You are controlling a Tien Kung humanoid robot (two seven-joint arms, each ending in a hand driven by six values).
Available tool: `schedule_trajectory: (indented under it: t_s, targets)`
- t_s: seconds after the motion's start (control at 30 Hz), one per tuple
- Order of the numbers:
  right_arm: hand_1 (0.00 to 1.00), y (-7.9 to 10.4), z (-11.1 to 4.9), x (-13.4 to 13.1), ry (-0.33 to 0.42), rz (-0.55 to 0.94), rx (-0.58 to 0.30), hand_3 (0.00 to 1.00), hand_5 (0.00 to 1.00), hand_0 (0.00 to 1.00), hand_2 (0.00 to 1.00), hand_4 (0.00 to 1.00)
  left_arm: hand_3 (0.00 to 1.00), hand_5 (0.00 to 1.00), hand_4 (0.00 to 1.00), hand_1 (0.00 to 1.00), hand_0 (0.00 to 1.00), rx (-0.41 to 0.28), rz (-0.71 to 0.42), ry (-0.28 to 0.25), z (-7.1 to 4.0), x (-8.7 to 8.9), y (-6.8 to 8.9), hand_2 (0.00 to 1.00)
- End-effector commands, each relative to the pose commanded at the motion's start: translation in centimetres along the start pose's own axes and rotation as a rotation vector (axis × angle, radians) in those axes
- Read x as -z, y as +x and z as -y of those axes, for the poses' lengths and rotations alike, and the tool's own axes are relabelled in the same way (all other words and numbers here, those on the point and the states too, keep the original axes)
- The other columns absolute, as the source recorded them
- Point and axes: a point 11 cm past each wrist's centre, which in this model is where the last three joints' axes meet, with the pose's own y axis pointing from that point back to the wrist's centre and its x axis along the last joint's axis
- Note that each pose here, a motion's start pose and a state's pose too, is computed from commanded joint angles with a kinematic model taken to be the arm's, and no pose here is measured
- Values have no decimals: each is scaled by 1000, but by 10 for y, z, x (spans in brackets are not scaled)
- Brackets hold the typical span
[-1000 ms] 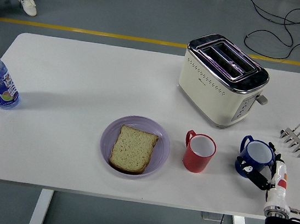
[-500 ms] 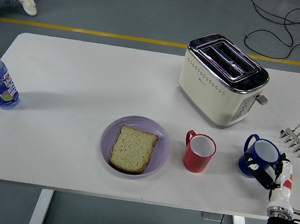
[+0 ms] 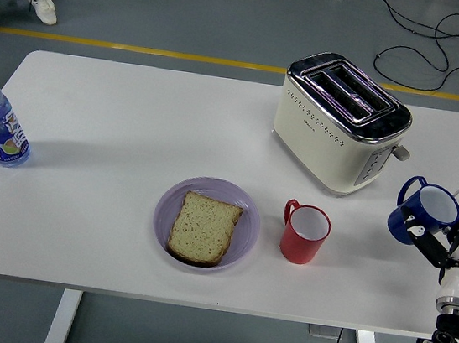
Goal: Pick up the cup,pour liquid into bread,place the cup on the desk
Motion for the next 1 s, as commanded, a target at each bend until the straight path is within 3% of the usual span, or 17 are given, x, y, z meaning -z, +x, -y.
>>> schedule_trajectory:
  t_s: [0.2, 0.37, 0.47, 0.7, 1.0]
  targets:
    - [389, 0, 14, 68, 147, -86, 58, 552, 33, 393, 534, 746, 590, 885, 299, 688, 648, -2, -3, 1, 0, 2, 2, 707]
    - [388, -11, 14, 107, 189, -186, 116, 550, 16, 394, 527, 749, 591, 885, 298, 688, 649, -5, -9, 1, 0, 2, 4, 707]
    - [388, -30, 12, 134, 236, -273, 184, 550, 16, 394, 527, 749, 591, 885, 298, 688, 649, -8, -14, -2, -1, 1, 5, 707]
    - [383, -66, 6, 168, 310, -415, 295, 550, 2, 394, 526, 732, 591, 885, 298, 688, 649, -13, -25, -9, -1, -2, 8, 707]
    - [381, -124, -8, 186, 472, -679, 415, 550, 2, 358, 521, 727, 591, 885, 297, 688, 648, -7, -27, -9, -1, -2, 7, 706]
